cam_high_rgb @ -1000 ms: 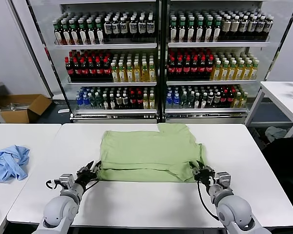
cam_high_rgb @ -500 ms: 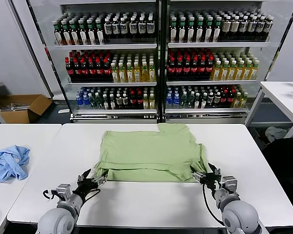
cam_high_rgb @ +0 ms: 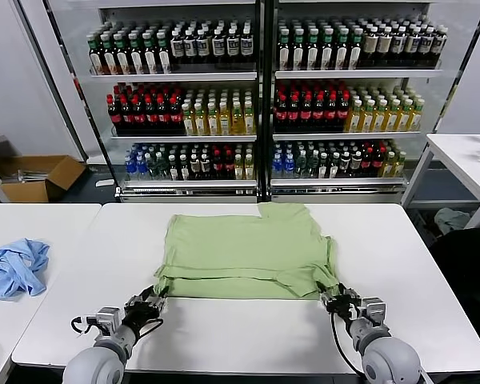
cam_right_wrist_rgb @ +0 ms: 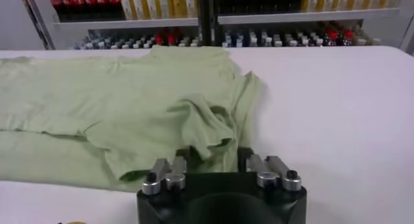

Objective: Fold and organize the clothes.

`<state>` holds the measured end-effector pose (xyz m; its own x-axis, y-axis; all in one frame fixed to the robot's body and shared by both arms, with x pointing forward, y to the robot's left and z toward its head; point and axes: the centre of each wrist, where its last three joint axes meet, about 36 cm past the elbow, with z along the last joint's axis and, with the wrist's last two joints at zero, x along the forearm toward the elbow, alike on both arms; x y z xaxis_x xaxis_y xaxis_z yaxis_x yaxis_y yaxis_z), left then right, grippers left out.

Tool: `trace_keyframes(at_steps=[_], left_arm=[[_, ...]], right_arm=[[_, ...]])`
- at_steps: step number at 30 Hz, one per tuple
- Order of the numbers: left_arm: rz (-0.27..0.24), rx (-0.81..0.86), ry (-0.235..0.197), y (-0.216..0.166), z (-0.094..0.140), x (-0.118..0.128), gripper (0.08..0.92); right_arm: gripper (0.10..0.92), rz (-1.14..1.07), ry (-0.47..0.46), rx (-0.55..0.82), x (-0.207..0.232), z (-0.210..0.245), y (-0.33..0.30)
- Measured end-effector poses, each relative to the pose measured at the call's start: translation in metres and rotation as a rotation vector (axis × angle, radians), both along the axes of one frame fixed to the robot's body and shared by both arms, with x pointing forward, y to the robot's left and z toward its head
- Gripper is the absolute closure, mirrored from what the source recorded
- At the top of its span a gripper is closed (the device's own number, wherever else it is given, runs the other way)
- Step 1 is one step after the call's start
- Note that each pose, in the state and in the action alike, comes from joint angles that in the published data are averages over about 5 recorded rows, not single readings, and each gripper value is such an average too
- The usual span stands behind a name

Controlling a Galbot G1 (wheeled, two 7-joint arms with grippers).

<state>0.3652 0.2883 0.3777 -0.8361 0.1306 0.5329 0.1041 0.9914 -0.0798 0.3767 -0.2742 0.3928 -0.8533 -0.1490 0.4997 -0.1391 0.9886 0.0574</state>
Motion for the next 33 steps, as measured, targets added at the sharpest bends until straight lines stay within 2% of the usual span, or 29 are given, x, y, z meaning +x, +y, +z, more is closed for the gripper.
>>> trace_keyframes(at_steps=[7,10,13,21,26,29,33], left_arm=[[-0.007,0.003,0.010,-0.004,0.004,-0.008,0.806],[-0.008,0.010,0.008,-0.005,0.012,-0.020,0.882],[-0.013,0.020,0.001,-0.005,0.023,-0.037,0.917],[-0.023,0.046,0.013,0.001,0.035,-0.085,0.919],[-0.030,0.059,0.031,0.004,0.039,-0.103,0.917],[-0.037,0.063,0.036,0.003,0.043,-0.110,0.888],[-0.043,0.063,0.037,0.000,0.050,-0.115,0.767]], right_arm=[[0.877,0.011,0.004,0.010,-0.016,0.016,-0.005],[0.890,0.012,-0.004,0.004,-0.030,0.029,-0.009],[0.890,0.010,-0.007,-0.002,-0.045,0.040,-0.013],[0.890,0.016,0.019,-0.005,-0.088,0.052,-0.013],[0.875,0.021,0.040,-0.022,-0.105,0.052,-0.009],[0.811,0.027,0.039,-0.035,-0.112,0.055,-0.007],[0.698,0.031,0.027,-0.048,-0.117,0.063,-0.004]])
